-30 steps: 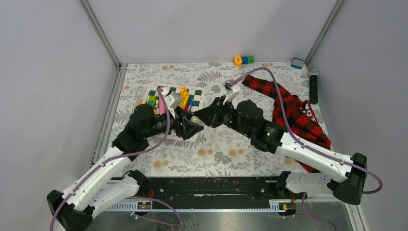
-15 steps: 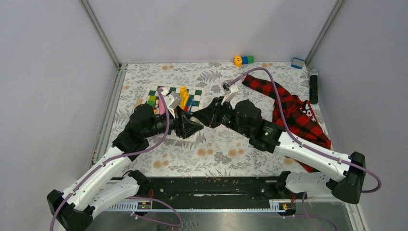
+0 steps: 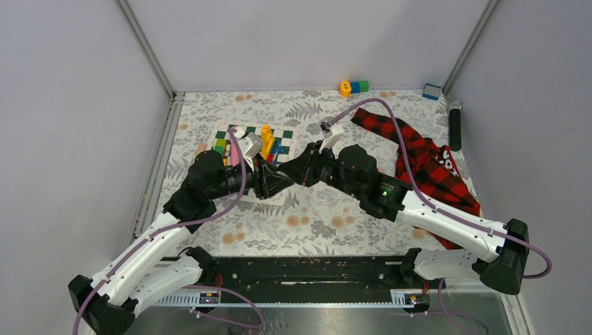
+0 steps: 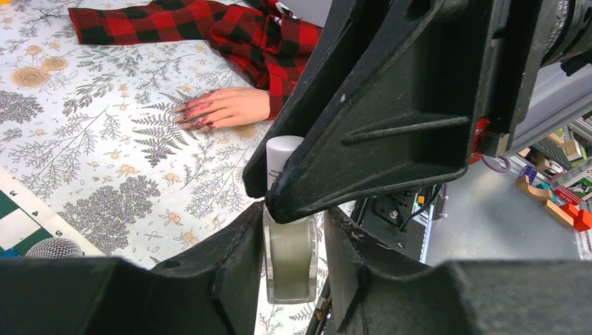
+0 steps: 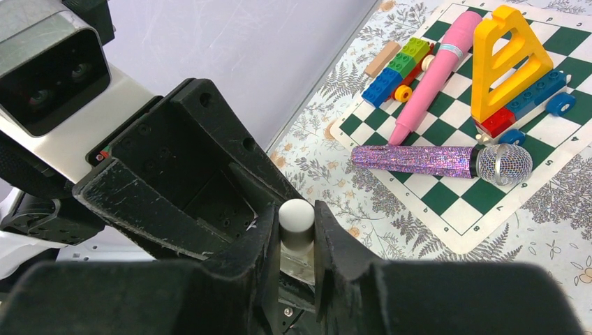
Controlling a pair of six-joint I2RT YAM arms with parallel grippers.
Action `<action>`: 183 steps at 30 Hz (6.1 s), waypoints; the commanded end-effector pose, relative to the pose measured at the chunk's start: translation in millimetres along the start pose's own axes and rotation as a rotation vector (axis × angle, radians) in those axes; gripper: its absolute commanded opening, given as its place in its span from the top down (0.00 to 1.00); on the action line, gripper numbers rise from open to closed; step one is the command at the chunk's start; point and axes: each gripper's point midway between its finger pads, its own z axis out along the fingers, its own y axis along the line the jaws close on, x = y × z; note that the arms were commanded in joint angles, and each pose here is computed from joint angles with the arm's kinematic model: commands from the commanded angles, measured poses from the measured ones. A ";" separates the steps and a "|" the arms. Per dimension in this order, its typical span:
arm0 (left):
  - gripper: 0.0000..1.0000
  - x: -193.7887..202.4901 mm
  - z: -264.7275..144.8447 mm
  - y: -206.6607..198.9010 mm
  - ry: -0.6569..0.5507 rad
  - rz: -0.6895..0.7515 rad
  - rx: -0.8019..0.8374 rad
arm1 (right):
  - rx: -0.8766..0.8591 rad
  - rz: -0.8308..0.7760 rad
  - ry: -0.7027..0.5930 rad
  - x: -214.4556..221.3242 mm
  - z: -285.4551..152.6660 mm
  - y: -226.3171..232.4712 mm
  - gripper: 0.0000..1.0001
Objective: Paint the nails
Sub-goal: Unscrew the nail polish bottle.
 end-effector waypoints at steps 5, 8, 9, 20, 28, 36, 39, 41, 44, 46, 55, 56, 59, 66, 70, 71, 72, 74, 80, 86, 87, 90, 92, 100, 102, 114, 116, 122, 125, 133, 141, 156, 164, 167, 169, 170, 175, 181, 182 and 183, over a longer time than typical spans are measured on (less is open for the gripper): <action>0.57 -10.6 3.0 -4.9 -0.035 0.018 0.034 | -0.047 -0.022 -0.084 -30.0 -7.8 20.8 1.00; 0.58 -9.3 3.7 -3.6 -0.027 0.014 0.031 | -0.046 -0.024 -0.087 -30.7 -8.1 20.6 1.00; 0.58 -9.0 4.1 -3.3 -0.025 0.013 0.030 | -0.046 -0.023 -0.086 -30.6 -7.9 20.5 1.00; 0.96 -8.5 4.2 -10.8 -0.019 0.021 0.076 | -0.037 -0.045 -0.109 -34.8 -11.2 18.1 1.00; 1.00 -14.8 -4.0 -43.0 -0.054 0.062 0.248 | -0.173 -0.089 -0.127 -46.2 -25.6 26.3 1.00; 1.00 -19.3 -29.3 -98.1 -0.074 0.121 0.574 | -0.433 -0.262 -0.040 -34.5 -55.9 53.3 1.00; 1.00 -17.4 -36.4 -107.8 -0.056 0.127 0.641 | -0.564 -0.315 -0.009 -26.8 -70.5 72.0 1.00; 1.00 -16.0 -40.2 -112.3 -0.044 0.133 0.672 | -0.629 -0.333 0.006 -23.7 -77.1 81.0 1.00; 1.00 -14.4 -44.1 -115.8 -0.033 0.142 0.696 | -0.679 -0.344 0.022 -20.1 -80.7 87.0 1.00; 1.00 -14.2 -45.7 -117.5 -0.030 0.146 0.704 | -0.702 -0.347 0.028 -18.5 -82.6 89.7 1.00; 1.00 -13.3 -34.0 -93.9 -0.035 0.179 0.523 | -0.536 -0.292 -0.112 -42.0 -75.0 70.3 0.32; 1.00 -13.5 -32.0 -87.0 -0.039 0.196 0.471 | -0.506 -0.287 -0.143 -45.5 -75.0 65.0 0.25; 1.00 -19.8 -26.7 -63.0 -0.075 0.245 0.303 | -0.371 -0.246 -0.234 -57.6 -72.3 41.0 0.11; 1.00 -31.3 -25.0 -5.5 -0.116 0.216 -0.055 | -0.231 -0.133 -0.212 -57.6 -53.6 17.7 0.19; 1.00 -27.6 -26.3 25.6 -0.091 0.191 -0.220 | -0.238 -0.039 -0.162 -56.6 -39.8 27.8 0.22; 1.00 -27.8 -26.9 28.5 -0.091 0.194 -0.236 | -0.230 -0.019 -0.151 -56.3 -36.0 30.0 0.23; 1.00 -27.1 -26.5 30.2 -0.089 0.198 -0.241 | -0.215 -0.001 -0.132 -53.7 -30.8 30.9 0.23; 1.00 -25.6 -25.5 31.1 -0.088 0.221 -0.235 | -0.180 0.035 -0.085 -45.6 -19.7 31.9 0.25; 1.00 -20.8 -25.1 27.2 -0.100 0.292 -0.192 | -0.017 0.099 0.070 -18.3 3.8 15.7 0.33; 1.00 -21.6 -25.7 21.8 -0.126 0.314 -0.162 | 0.024 0.109 0.120 -11.6 8.2 11.3 0.40; 1.00 -21.4 -25.1 21.6 -0.126 0.313 -0.160 | 0.034 0.103 0.126 -12.5 8.4 11.1 0.40; 1.00 -20.6 -23.3 21.9 -0.120 0.310 -0.156 | 0.039 0.088 0.129 -17.3 9.0 13.5 0.40; 1.00 -20.3 -22.6 22.2 -0.118 0.307 -0.155 | 0.038 0.080 0.127 -19.4 9.2 14.9 0.41; 1.00 -19.2 -19.8 22.1 -0.112 0.296 -0.147 | 0.025 0.049 0.148 -23.8 14.0 22.1 0.45; 1.00 -20.1 -20.5 21.2 -0.114 0.297 -0.145 | 0.026 0.045 0.158 -23.7 15.6 22.9 0.46; 1.00 -21.1 -21.3 21.9 -0.117 0.300 -0.152 | 0.020 0.035 0.191 -21.1 19.1 27.8 0.51; 1.00 -20.8 -21.7 22.6 -0.116 0.302 -0.156 | 0.020 0.028 0.196 -22.1 19.2 29.3 0.52; 1.00 -20.7 -21.9 25.0 -0.112 0.301 -0.170 | 0.027 0.000 0.224 -18.6 19.9 31.7 0.53; 1.00 -21.6 -22.2 24.5 -0.115 0.301 -0.169 | 0.046 -0.019 0.232 -17.6 19.4 29.7 0.53; 1.00 -21.9 -22.7 25.9 -0.115 0.300 -0.178 | 0.059 -0.041 0.259 -13.1 19.6 30.1 0.55; 1.00 -22.8 -24.6 25.5 -0.117 0.312 -0.181 | 0.050 -0.047 0.271 -11.2 22.0 32.9 0.80; 1.00 -20.1 -25.4 -26.5 -0.096 0.346 0.099 | -0.013 -0.218 0.229 -32.4 -2.2 42.3 1.00; 1.00 -23.4 -30.0 -65.9 -0.091 0.330 0.314 | -0.280 -0.346 0.342 -16.9 -30.1 79.3 1.00; 1.00 -23.8 -32.8 -78.5 -0.094 0.315 0.388 | -0.342 -0.372 0.377 -12.1 -39.4 86.8 1.00; 1.00 -24.8 -34.6 -85.8 -0.099 0.307 0.432 | -0.363 -0.386 0.408 -8.6 -43.7 88.7 1.00; 1.00 -25.0 -35.4 -89.1 -0.099 0.304 0.453 | -0.374 -0.392 0.421 -7.3 -46.2 89.9 1.00; 1.00 -24.8 -39.7 -101.5 -0.093 0.291 0.536 | -0.450 -0.406 0.460 -1.7 -58.1 98.8 1.00; 1.00 -20.9 -40.3 -106.9 -0.062 0.275 0.591 | -0.485 -0.419 0.501 2.2 -65.9 102.2 1.00; 1.00 -20.9 -40.6 -107.4 -0.061 0.276 0.594 | -0.486 -0.421 0.501 2.1 -66.4 102.1 1.00; 1.00 -20.4 -40.3 -107.2 -0.059 0.274 0.595 | -0.486 -0.424 0.501 2.4 -66.9 101.8 1.00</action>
